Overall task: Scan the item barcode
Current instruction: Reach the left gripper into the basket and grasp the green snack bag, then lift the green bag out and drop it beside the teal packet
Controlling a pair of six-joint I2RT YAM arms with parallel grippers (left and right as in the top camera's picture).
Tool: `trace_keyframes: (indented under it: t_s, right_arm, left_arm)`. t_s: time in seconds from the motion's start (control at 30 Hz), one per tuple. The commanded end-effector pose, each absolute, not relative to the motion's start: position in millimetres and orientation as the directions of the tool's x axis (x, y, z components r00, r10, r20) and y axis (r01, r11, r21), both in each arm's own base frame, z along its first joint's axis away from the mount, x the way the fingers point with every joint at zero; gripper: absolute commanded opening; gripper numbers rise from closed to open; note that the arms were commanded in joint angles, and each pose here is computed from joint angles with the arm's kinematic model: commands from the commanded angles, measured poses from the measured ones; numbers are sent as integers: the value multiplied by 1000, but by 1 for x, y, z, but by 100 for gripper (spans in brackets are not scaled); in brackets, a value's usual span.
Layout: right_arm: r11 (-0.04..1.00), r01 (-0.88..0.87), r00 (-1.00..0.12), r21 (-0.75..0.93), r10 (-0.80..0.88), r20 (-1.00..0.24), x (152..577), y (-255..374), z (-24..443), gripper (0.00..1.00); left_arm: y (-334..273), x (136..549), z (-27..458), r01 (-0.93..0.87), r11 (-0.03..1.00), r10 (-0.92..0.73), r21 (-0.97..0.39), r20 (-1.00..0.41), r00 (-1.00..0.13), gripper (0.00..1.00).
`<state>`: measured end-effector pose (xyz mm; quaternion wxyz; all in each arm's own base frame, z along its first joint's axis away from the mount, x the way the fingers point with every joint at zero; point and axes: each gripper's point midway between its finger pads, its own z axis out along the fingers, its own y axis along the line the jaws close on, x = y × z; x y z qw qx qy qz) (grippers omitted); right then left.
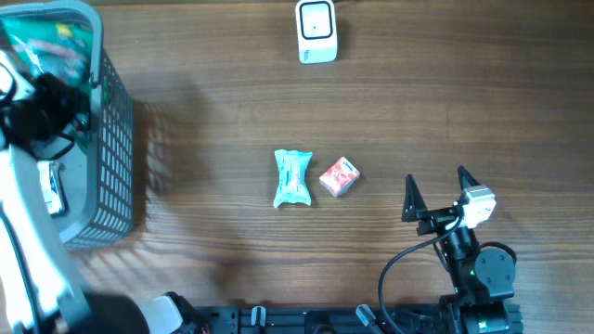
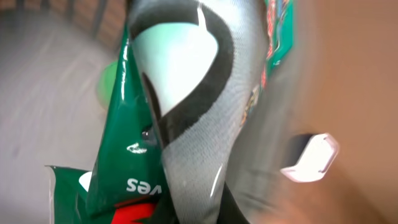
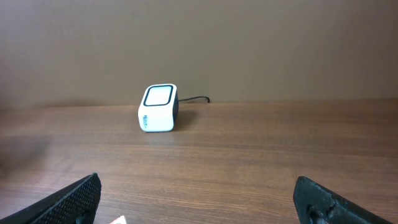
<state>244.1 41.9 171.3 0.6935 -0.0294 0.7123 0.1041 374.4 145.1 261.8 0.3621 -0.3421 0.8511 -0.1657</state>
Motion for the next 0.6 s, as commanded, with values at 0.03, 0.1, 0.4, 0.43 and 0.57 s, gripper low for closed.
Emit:
trace_keyframes:
  t_s: [0.03, 0.1, 0.4, 0.43, 0.57]
  right_arm:
    - [977, -192, -29, 98, 94, -995, 244, 43, 173, 100]
    - [977, -192, -29, 97, 93, -995, 244, 43, 173, 100]
    - [977, -192, -29, 97, 93, -995, 244, 43, 173, 100]
    - [977, -192, -29, 97, 93, -995, 244, 43, 173, 100]
    - [977, -192, -29, 98, 94, -995, 244, 43, 173, 100]
  left_arm:
    - [118, 334, 378, -306, 785, -617, -539, -728, -300, 4]
    - [106, 318, 400, -264, 804, -591, -532, -763, -261, 4]
    - [-48, 318, 374, 225, 738, -374, -637, -662, -649, 4]
    - [-62, 324, 360, 234, 738, -331, -633, -642, -692, 4]
    - [-62, 358, 274, 14, 872, -279, -489, -520, -807, 4]
